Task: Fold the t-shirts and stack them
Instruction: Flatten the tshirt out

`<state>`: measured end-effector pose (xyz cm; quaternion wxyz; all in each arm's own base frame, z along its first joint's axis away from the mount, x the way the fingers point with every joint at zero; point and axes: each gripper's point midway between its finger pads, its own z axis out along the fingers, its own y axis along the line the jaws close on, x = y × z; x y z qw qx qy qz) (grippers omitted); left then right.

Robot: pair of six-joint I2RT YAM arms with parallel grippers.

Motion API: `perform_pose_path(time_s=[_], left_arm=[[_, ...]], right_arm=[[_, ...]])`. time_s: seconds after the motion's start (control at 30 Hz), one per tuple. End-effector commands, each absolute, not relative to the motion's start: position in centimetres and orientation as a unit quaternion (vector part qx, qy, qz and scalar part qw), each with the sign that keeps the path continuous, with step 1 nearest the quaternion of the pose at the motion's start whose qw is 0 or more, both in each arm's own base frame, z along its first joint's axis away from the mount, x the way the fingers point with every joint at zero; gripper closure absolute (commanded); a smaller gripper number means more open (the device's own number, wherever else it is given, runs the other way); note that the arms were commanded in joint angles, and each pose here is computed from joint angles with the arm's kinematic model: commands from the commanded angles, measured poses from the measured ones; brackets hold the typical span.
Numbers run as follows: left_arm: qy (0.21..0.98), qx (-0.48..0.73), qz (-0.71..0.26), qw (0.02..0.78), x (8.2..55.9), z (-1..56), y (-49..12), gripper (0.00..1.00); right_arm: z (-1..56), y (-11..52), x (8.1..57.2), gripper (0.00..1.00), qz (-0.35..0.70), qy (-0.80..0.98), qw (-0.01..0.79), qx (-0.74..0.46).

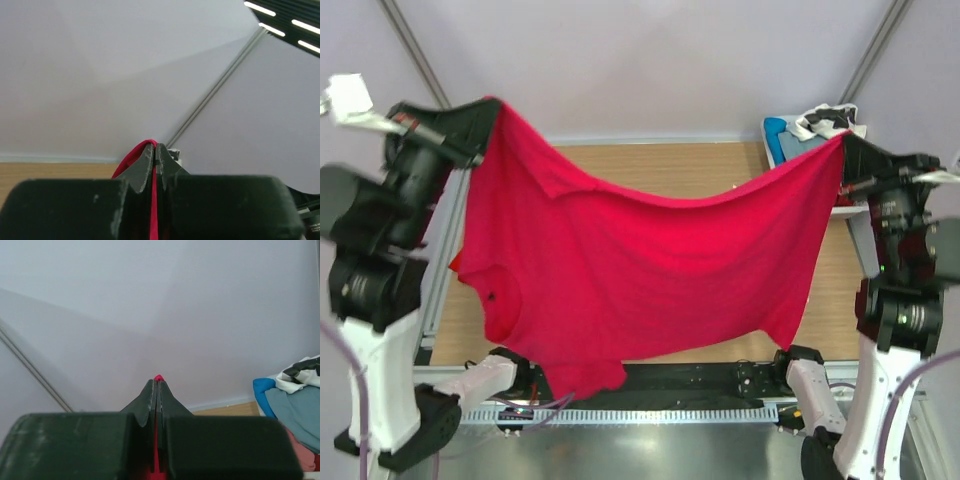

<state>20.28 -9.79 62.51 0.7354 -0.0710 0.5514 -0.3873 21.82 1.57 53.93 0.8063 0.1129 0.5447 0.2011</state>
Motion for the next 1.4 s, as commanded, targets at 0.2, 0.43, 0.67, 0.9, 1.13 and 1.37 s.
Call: perform_pose_path(time_s=[0.2, 0.43, 0.67, 0.9, 1.13, 1.37], left_arm=[[0.655, -0.114, -0.333, 0.669, 38.4, 57.3, -13.5, 1.0], [0.573, -0.122, -0.381, 0.715, 43.3, 63.4, -11.6, 1.0], [0.496, -0.089, -0.383, 0.775, 41.3, 68.0, -11.2, 1.0], [0.575, -0.087, -0.402, 0.707, 46.6, 60.4, -13.9, 1.0], [0.693, -0.123, -0.357, 0.614, 48.0, 41.5, -16.2, 1.0], [0.76, -0.127, -0.331, 0.544, 45.6, 29.6, -18.1, 1.0]], right_arm=[[50.8, -1.3, 37.0, 0.99, 0.241, 0.623, 0.721, 0.182], [54.7, -3.0, 46.5, 0.99, 0.264, 0.627, 0.708, 0.19], [60.1, -3.8, 47.0, 0.99, 0.363, 0.566, 0.724, 0.155], [50.3, -4.9, 51.0, 0.99, 0.398, 0.612, 0.654, 0.197], [33.5, -5.2, 51.2, 0.99, 0.385, 0.669, 0.578, 0.264], [20.8, -5.7, 49.0, 0.99, 0.335, 0.722, 0.51, 0.327]])
